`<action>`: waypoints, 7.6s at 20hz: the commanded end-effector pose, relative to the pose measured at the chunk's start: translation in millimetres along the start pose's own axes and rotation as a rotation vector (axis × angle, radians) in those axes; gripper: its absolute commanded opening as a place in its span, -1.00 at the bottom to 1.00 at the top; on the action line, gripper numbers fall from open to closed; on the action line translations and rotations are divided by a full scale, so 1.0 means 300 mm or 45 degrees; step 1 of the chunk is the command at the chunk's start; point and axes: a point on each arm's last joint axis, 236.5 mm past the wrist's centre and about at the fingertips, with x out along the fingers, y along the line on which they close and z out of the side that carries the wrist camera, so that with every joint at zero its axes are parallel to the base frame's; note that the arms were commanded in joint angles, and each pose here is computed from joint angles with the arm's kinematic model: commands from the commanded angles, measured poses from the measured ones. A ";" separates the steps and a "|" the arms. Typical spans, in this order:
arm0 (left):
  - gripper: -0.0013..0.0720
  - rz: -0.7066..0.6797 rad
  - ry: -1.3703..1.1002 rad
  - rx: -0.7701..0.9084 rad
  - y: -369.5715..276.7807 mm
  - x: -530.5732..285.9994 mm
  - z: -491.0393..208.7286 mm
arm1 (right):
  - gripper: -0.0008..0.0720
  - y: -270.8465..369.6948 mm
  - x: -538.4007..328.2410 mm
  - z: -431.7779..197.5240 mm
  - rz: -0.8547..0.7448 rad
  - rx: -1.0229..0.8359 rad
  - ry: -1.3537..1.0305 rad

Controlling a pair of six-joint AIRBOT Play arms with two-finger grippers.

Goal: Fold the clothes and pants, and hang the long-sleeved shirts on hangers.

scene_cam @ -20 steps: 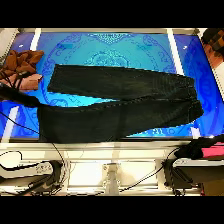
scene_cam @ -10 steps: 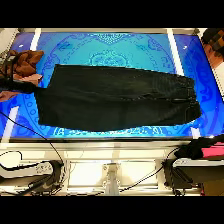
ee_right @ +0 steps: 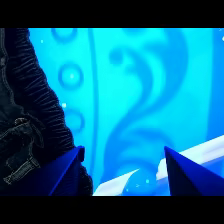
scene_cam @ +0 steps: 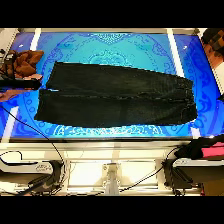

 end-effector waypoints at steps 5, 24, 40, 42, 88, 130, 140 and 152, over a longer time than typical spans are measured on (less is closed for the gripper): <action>0.94 -0.056 0.058 -0.053 -0.027 0.008 -0.039 | 0.55 0.028 0.002 -0.043 0.048 -0.054 0.066; 0.62 0.021 -0.065 0.006 -0.029 -0.242 0.045 | 0.62 0.206 0.259 -0.409 0.273 -0.003 0.477; -0.34 -0.059 0.312 -0.143 0.031 -0.329 -0.267 | -0.89 0.232 0.193 -0.336 0.285 -0.068 0.348; -0.28 -0.102 0.381 -0.233 0.044 -0.358 -0.358 | -0.89 0.245 0.182 -0.332 0.301 -0.066 0.342; -0.87 -0.864 -0.514 -0.919 -0.024 -0.315 0.220 | -0.90 0.600 -0.122 0.021 1.005 0.202 -0.063; 0.81 -0.450 -0.284 -0.630 -0.245 0.182 0.274 | 0.87 0.421 0.290 0.110 0.374 0.516 -0.127; 0.55 -0.389 -0.390 -0.677 -0.131 0.042 0.322 | 0.74 0.557 0.428 0.210 0.357 0.606 -0.289; 0.98 -0.205 0.032 -0.777 -0.069 0.175 0.030 | 0.72 0.554 0.425 0.234 0.349 0.616 -0.334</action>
